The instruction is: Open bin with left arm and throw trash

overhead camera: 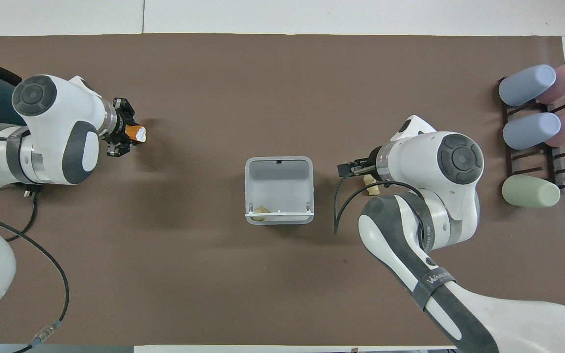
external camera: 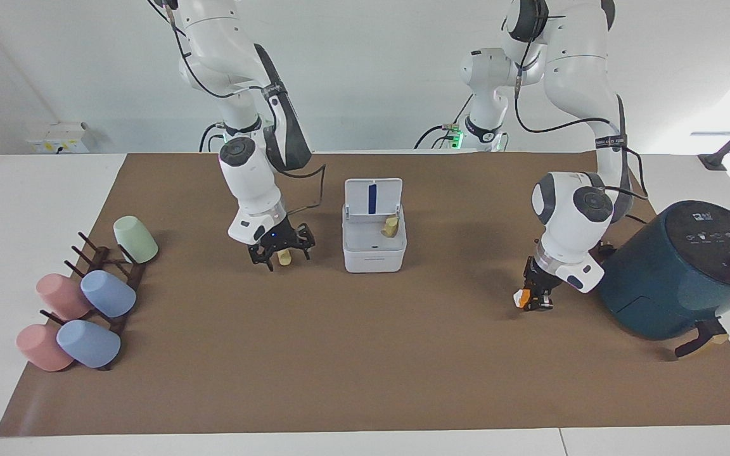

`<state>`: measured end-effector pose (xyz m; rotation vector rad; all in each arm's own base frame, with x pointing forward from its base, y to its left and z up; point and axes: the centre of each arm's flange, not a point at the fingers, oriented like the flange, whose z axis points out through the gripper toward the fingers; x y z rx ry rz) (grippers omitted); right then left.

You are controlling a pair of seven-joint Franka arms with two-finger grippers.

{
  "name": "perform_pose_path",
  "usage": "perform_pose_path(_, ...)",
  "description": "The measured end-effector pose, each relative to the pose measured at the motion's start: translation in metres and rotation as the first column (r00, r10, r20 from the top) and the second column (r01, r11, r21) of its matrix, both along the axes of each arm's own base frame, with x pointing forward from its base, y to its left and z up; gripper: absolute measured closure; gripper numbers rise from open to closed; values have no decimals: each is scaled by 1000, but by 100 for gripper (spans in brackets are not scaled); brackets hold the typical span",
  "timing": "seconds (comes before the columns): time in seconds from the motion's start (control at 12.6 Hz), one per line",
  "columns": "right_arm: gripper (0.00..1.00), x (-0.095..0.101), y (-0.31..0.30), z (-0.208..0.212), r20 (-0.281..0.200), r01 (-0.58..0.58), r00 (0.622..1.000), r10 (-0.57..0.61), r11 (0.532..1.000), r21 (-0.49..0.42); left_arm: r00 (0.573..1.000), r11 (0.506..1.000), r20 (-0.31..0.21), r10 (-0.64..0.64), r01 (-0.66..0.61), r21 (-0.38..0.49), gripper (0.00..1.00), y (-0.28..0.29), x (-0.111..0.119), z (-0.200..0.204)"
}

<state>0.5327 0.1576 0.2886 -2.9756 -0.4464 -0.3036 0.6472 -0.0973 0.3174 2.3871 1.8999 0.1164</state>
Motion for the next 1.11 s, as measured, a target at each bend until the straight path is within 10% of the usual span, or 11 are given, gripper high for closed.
perform_pose_path(0.48, 0, -17, -3, -11, -52, -45, 998, 45, 999, -16, 954, 955, 43, -296, 296, 3, 60, -139, -10, 140)
perform_pose_path(0.71, 0, -20, -2, -9, -71, -51, 996, 49, 999, -17, 790, 792, 74, -609, 611, -4, 60, -236, -60, 170)
perform_pose_path(1.11, 62, -19, -4, -2, -64, -46, 997, 45, 999, -15, 466, 466, 36, -884, 885, -5, 60, -300, -117, 148)
